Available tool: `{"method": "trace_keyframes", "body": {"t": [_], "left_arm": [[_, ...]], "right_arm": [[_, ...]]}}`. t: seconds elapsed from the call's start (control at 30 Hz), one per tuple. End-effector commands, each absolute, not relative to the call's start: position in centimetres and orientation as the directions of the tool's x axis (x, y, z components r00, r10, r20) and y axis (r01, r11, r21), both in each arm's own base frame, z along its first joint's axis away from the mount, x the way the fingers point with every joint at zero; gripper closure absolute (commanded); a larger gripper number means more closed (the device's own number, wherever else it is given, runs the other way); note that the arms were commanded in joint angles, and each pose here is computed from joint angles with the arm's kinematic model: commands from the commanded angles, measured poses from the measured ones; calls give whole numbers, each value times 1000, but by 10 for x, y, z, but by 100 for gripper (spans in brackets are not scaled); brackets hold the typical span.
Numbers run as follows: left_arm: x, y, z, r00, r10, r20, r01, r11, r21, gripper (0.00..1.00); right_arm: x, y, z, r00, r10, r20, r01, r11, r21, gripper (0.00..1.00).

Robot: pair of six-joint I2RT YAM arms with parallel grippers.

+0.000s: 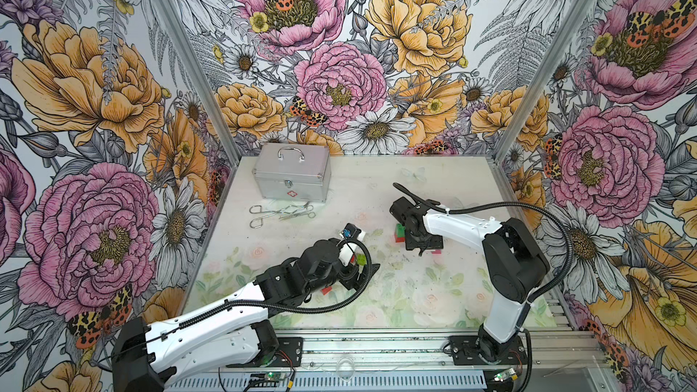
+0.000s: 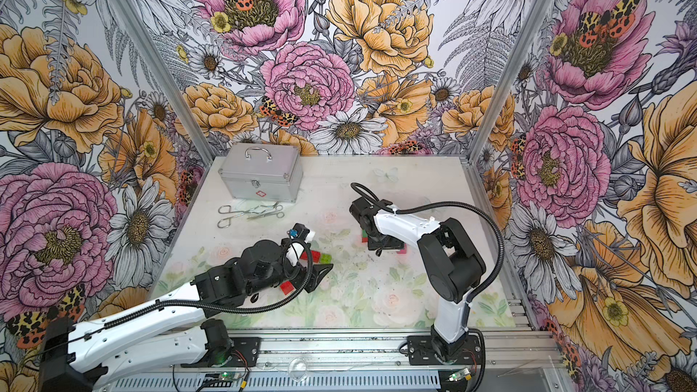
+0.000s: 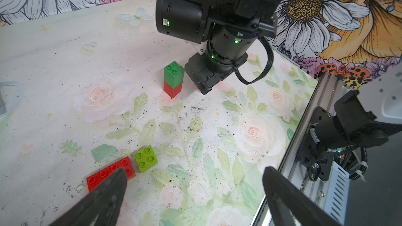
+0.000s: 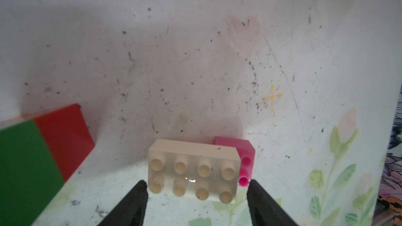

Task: Assemble the letter r with lego
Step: Pick up the lego brick from the center of the board.

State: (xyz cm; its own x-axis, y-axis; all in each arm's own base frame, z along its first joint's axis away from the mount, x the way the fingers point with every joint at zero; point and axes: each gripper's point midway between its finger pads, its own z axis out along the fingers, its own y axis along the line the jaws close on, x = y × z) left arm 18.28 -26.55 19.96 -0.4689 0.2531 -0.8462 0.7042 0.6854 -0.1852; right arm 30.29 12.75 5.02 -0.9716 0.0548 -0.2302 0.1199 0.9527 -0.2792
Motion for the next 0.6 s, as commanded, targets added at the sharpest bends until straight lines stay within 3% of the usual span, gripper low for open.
{"method": "trace_keyframes", "body": {"t": [0.0, 0.37, 0.57], "left_arm": [[183, -262, 199, -463, 243, -853, 695, 696, -179, 1], [184, -263, 198, -461, 251, -851, 697, 697, -171, 1], [185, -264, 199, -461, 252, -851, 696, 698, -170, 1]], "right_arm": [[312, 134, 48, -966, 67, -250, 137, 951, -275, 26], [309, 130, 39, -970, 64, -233, 136, 942, -306, 28], [309, 130, 36, -974, 50, -220, 119, 942, -313, 33]]}}
